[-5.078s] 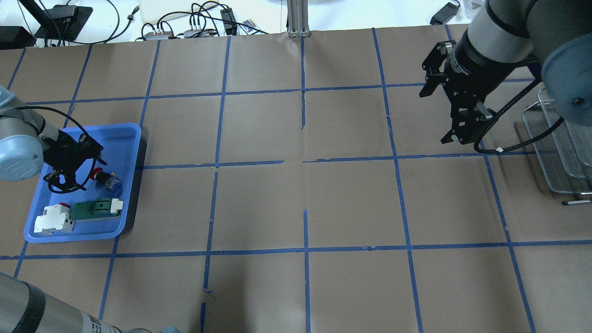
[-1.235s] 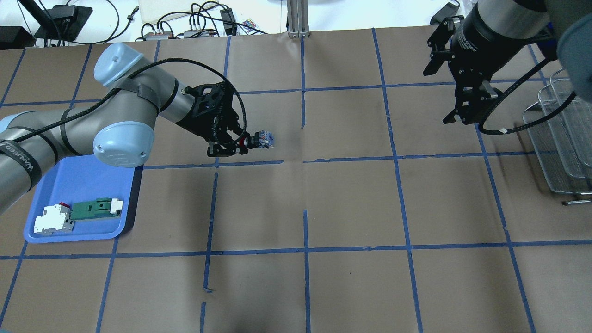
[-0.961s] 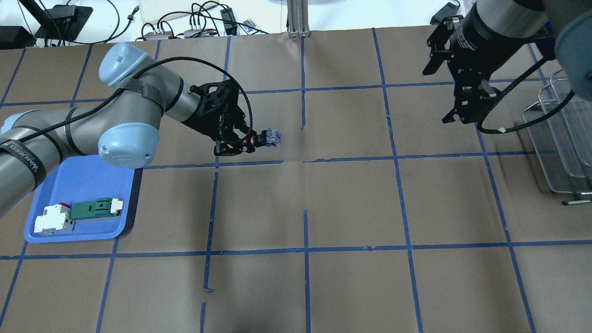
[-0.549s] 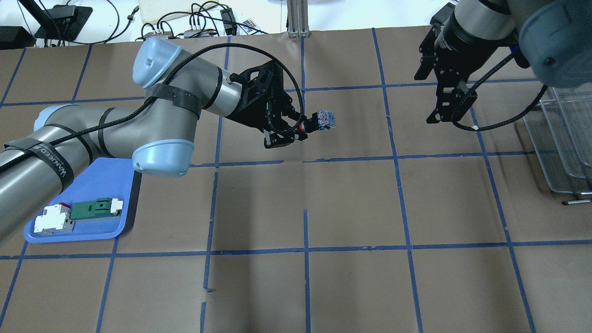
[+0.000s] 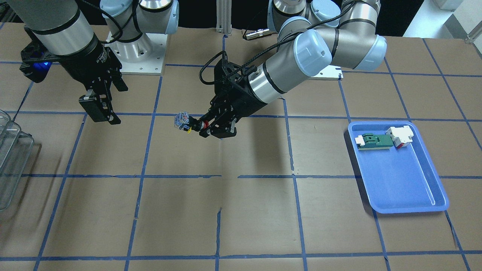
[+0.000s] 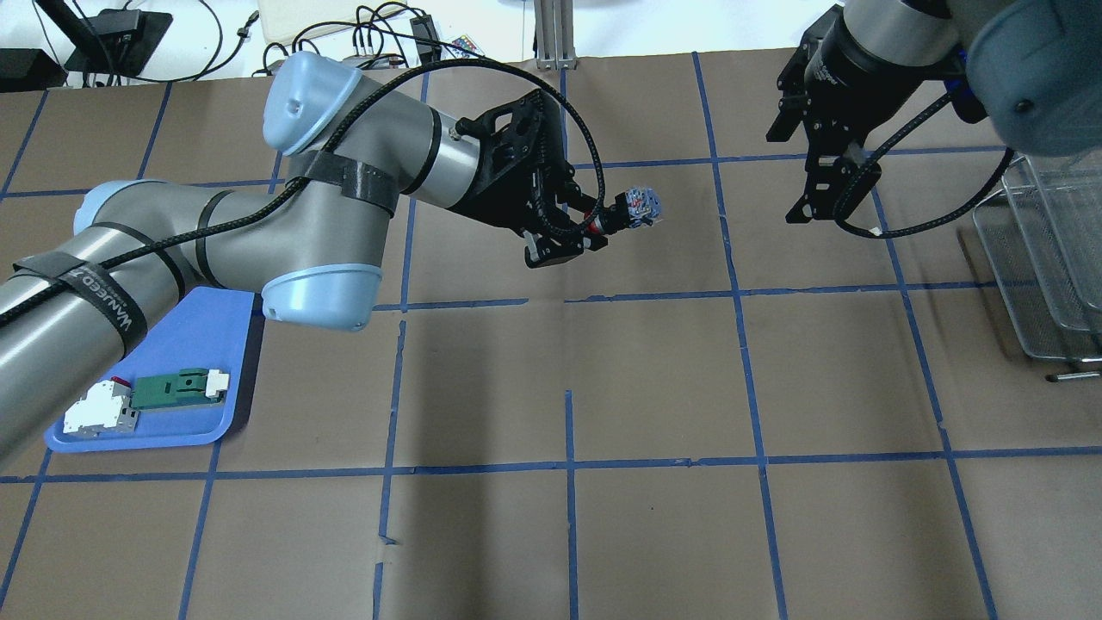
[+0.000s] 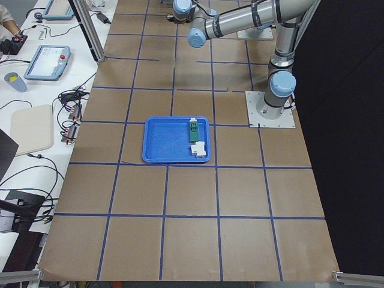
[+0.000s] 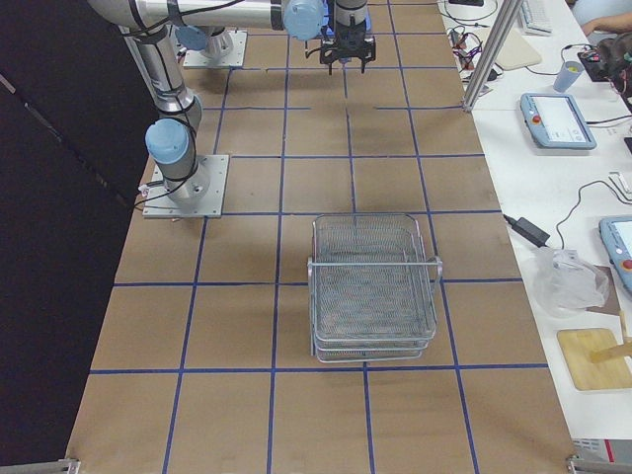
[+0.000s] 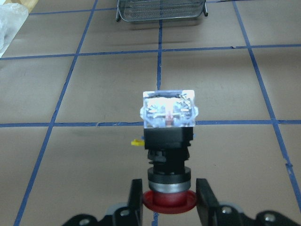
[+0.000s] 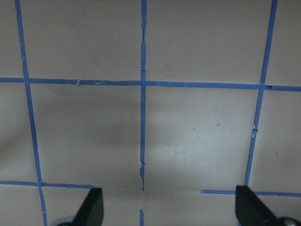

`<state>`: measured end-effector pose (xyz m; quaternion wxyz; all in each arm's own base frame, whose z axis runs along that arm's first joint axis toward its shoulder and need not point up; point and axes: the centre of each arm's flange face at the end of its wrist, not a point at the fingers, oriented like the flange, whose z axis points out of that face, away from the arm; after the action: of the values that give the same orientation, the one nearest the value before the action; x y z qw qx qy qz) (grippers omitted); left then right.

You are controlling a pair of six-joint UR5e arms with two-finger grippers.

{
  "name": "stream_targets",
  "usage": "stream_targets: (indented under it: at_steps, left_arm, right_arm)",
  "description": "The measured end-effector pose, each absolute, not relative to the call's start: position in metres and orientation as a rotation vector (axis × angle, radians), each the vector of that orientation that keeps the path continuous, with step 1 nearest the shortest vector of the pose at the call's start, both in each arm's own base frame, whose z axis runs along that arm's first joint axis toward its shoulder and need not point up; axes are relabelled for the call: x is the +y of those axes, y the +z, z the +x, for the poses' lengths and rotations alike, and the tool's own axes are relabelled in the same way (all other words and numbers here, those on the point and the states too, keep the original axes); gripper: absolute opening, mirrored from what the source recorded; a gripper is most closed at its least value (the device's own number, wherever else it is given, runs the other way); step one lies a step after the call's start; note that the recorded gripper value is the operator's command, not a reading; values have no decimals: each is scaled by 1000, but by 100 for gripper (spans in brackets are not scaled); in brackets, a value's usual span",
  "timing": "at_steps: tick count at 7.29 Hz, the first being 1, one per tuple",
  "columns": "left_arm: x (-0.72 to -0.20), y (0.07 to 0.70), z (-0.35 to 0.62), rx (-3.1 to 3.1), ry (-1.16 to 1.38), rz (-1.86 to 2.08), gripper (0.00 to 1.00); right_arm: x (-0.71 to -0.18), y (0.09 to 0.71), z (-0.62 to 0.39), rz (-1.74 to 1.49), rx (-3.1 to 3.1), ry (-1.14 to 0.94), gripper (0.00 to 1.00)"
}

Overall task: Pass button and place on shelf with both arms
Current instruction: 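Carry the button toward the table center with the left gripper, then bring the right gripper toward the button held by the left gripper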

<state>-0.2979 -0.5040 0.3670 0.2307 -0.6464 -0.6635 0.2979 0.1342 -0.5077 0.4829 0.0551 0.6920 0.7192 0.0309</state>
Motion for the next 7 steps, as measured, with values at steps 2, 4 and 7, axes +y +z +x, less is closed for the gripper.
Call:
stream_targets:
  at_steps: [2,4,7]
  left_arm:
    - [-504,378,-304,-1829,833,-1757,0]
    - [-503,382,-310,-1821,837,-1751,0]
    - [-502,383,-311,-1819,839,-1751,0]
  right_arm:
    - [-494,490,133,2067,2243,127,100]
    - [-481,502,128,1705,2520,95,100]
    - [-484,509,127,925,2862,-41,100]
